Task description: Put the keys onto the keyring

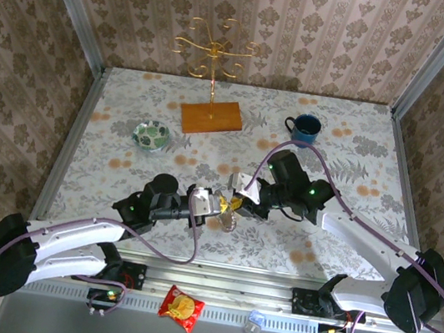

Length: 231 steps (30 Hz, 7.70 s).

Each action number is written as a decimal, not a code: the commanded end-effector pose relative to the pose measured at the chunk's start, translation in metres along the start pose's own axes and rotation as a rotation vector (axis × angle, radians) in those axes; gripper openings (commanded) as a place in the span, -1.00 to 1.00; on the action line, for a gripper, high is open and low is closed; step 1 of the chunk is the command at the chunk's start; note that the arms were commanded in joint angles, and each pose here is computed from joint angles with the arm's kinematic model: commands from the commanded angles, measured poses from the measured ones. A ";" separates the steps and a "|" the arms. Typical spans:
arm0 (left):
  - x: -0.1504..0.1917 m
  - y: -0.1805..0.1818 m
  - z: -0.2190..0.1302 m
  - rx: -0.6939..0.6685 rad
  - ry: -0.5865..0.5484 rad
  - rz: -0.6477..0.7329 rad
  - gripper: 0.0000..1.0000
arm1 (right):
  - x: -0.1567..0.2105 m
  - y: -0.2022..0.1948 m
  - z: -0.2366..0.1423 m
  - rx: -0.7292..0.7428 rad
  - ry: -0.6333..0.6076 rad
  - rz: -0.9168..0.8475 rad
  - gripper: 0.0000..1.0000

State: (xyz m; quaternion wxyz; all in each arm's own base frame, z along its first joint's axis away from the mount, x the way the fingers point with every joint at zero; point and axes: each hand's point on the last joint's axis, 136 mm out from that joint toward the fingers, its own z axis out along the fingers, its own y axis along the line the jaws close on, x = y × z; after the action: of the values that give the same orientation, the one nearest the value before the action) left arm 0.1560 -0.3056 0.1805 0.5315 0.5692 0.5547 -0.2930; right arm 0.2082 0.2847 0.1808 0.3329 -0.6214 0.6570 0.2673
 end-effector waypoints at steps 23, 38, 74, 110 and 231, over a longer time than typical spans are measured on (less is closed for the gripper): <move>-0.022 -0.002 -0.006 0.004 -0.119 -0.003 -1.00 | -0.002 0.000 -0.002 -0.018 -0.096 0.059 -0.62; -0.028 -0.002 -0.009 0.004 -0.172 -0.037 -1.00 | -0.007 0.002 0.003 -0.043 -0.145 0.037 -0.54; -0.014 0.004 -0.002 -0.002 -0.009 0.001 -1.00 | -0.001 0.005 -0.002 -0.014 0.066 -0.024 -0.55; -0.020 0.005 -0.006 -0.016 -0.053 0.000 -1.00 | -0.001 -0.013 -0.008 0.023 -0.003 0.080 -1.00; -0.025 0.008 -0.009 -0.032 -0.146 -0.031 -1.00 | -0.010 0.003 0.001 -0.069 -0.095 0.112 -0.42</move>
State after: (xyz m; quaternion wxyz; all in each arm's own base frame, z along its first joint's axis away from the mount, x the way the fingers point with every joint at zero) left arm 0.1574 -0.3013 0.1941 0.5563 0.5421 0.5466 -0.3126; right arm 0.2107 0.2908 0.1855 0.3215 -0.5782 0.6780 0.3202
